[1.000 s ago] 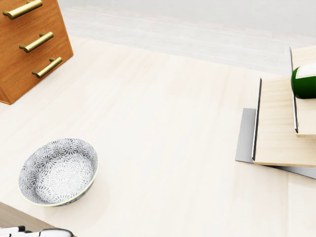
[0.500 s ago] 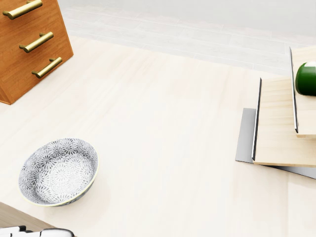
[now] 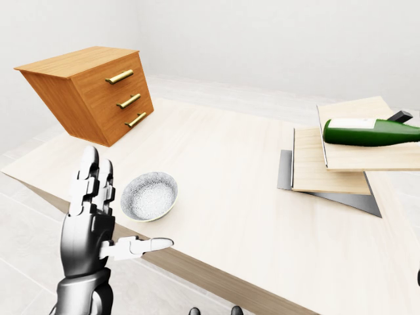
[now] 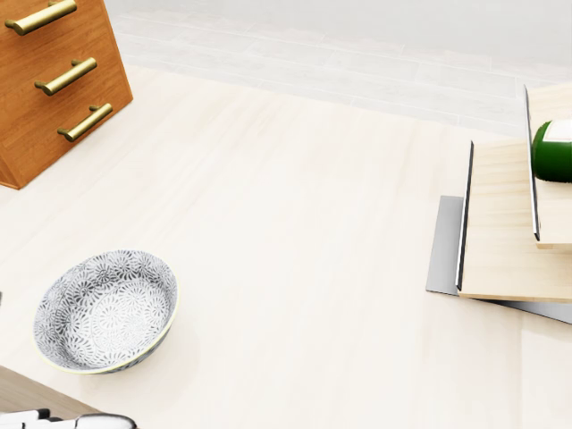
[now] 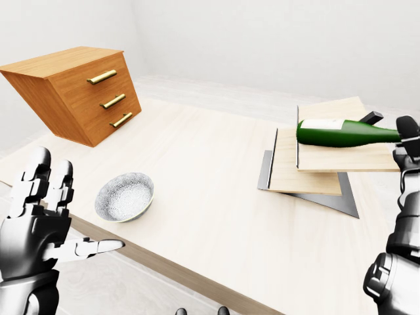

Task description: Put the wine bottle on the wine rack.

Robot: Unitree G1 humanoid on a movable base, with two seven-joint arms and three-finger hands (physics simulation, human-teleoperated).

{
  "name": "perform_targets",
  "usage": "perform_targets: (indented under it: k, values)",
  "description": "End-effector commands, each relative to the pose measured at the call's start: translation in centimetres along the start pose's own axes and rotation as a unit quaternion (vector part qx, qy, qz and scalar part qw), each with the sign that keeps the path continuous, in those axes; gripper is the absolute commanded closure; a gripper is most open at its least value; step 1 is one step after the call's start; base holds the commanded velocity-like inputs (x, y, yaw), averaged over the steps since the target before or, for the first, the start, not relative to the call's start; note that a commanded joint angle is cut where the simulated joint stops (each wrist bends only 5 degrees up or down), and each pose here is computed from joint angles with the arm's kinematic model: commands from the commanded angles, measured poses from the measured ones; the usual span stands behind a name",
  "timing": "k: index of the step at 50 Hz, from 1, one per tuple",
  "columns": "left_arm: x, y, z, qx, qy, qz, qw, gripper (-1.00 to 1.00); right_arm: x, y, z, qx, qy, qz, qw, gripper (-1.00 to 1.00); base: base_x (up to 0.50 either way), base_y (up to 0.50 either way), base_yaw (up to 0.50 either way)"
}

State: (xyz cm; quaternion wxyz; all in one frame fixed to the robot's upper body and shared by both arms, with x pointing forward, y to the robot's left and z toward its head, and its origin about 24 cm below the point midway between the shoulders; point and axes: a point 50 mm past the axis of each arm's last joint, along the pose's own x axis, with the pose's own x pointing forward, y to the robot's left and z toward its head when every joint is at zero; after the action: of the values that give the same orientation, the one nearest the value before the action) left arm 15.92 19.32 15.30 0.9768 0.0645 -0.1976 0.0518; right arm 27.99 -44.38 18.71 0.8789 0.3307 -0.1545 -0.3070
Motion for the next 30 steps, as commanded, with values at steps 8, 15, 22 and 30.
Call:
perform_targets:
  k: [8,15,22,30]
  values:
    - [0.0,-0.1,-0.5,-0.003,0.01,-0.002,1.0,-1.0,-0.4,-1.1,-0.6,-0.015,0.011,-0.016,1.0,-1.0,0.0,0.0,0.0]
    - [0.0,-0.1,-0.4,-0.003,0.009,-0.002,1.0,-1.0,-0.3,-1.3,-0.7,-0.019,0.015,-0.015,1.0,-1.0,0.0,0.0,0.0]
    - [-0.1,-0.2,-0.1,-0.002,0.004,-0.002,1.0,-1.0,-0.5,-1.8,-0.9,-0.025,0.017,-0.018,0.999,-1.0,0.0,0.0,0.0]
    - [-0.1,-0.3,0.0,-0.003,0.002,-0.003,1.0,-1.0,-0.7,-2.0,-1.2,-0.028,0.021,-0.015,0.999,-1.0,0.0,0.0,0.0]
